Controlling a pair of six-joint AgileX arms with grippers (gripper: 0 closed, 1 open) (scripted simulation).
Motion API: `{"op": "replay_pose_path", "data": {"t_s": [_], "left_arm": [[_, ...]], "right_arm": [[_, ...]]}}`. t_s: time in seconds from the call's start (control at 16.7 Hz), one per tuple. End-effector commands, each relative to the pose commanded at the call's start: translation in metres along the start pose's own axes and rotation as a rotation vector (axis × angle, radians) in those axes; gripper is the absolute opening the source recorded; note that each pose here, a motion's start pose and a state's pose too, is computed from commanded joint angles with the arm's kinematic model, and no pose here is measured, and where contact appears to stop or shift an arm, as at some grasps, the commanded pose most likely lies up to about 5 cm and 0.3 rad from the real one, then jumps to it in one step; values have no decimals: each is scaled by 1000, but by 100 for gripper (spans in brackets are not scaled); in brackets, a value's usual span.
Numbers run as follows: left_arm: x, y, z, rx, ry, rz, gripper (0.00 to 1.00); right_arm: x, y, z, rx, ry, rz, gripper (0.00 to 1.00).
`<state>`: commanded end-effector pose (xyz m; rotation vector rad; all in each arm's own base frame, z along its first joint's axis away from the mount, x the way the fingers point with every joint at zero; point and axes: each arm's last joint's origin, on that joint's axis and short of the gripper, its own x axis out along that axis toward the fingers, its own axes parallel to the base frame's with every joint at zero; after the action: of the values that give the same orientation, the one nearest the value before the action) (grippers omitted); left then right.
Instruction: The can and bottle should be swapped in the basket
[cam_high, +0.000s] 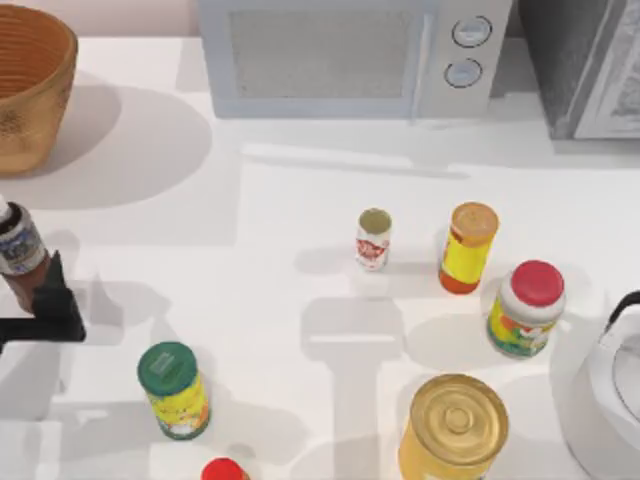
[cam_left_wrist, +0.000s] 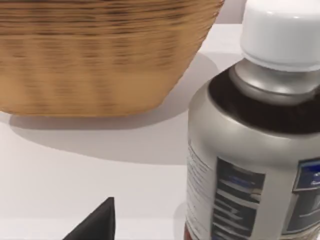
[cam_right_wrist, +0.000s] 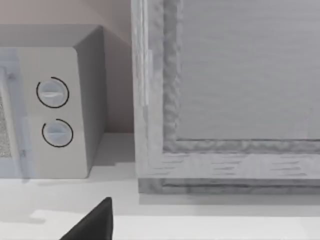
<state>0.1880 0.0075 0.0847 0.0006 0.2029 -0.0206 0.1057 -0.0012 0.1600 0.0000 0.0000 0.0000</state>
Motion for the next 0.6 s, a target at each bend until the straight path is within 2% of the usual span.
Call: {"op": "replay_pose_path", "data": {"t_s": [0.36, 0.6], "left_arm": [[45, 0, 0, 0, -1, 1, 100], [51, 0, 0, 0, -1, 1, 100]], "right_arm": [[0, 0, 0, 0, 0, 0, 100], [0, 0, 0, 0, 0, 0, 100]]}}
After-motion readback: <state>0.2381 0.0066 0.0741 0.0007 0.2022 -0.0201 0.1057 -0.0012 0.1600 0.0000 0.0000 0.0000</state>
